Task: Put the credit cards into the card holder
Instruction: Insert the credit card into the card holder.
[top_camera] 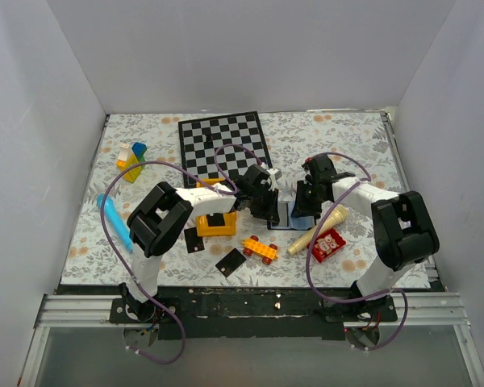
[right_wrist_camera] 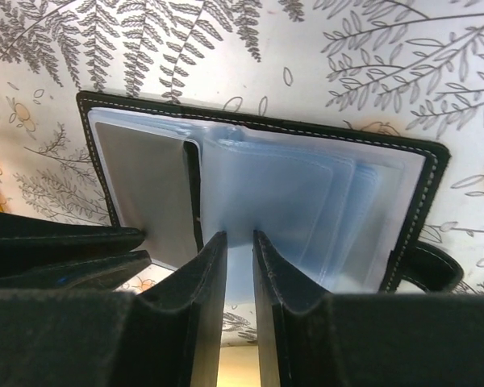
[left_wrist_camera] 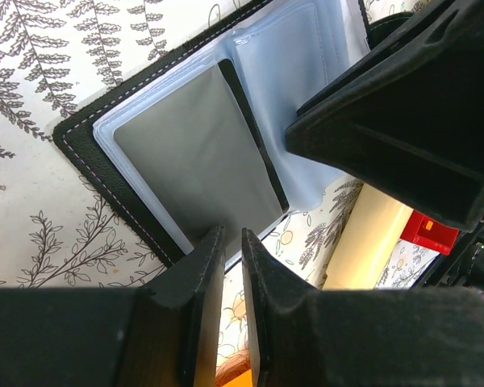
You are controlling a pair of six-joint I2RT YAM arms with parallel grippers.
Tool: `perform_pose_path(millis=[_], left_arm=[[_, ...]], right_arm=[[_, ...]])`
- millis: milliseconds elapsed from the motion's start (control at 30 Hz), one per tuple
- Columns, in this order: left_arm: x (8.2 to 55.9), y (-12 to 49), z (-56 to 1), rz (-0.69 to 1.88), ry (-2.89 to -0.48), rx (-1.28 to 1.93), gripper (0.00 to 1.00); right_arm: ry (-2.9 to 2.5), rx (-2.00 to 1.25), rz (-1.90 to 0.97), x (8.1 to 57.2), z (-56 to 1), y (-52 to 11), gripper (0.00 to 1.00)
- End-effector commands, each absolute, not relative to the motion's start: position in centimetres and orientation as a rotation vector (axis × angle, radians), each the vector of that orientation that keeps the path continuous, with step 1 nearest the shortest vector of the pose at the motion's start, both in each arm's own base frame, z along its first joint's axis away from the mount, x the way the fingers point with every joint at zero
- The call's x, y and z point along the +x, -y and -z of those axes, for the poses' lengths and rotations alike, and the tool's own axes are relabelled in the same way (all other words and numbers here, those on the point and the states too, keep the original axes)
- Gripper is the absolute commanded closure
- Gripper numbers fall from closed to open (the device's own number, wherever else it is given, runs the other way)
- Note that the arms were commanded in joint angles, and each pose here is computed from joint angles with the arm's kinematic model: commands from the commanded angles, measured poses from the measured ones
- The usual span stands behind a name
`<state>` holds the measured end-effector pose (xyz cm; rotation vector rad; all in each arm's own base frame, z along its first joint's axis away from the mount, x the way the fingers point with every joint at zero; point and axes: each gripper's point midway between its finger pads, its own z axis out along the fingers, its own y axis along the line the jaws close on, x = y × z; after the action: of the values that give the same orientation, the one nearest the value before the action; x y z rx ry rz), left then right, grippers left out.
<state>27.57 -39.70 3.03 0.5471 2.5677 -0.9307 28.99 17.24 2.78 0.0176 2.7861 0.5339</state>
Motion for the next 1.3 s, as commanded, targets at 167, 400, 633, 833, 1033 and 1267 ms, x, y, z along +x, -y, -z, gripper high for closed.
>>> perform_pose_path(millis=[167, 400, 633, 833, 1033, 1267], left_arm=[[27.1, 38.9, -1.9, 0.863, -2.613, 0.561, 0.85], [27.0, 38.6, -1.7, 0.851, -2.623, 0.551, 0.86], [27.0, 38.6, -1.4, 0.853, -2.631, 0.542, 0.86], [27.0, 38.7, -1.4, 0.853, -2.631, 0.542, 0.86], [27.1, 38.8, -1.4, 0.855, -2.63, 0.543, 0.86], [27.2, 38.8, -1.4, 0.854, -2.63, 0.542, 0.86]], right_arm=[[-2.742, -0.031, -0.762, 29.4, -3.0, -20.1, 0.73], [-2.674, -0.098, -0.956, 29.3, -4.2, -22.2, 0.74], [-2.517, -0.169, -1.045, 29.4, -7.5, -22.9, 0.71], [-2.47, -0.027, -0.751, 30.5, -8.7, -18.9, 0.68], [-2.546, 0.057, -0.507, 30.7, -8.3, -15.7, 0.64], [-2.617, 0.084, -0.471, 30.7, -6.7, -15.5, 0.72]])
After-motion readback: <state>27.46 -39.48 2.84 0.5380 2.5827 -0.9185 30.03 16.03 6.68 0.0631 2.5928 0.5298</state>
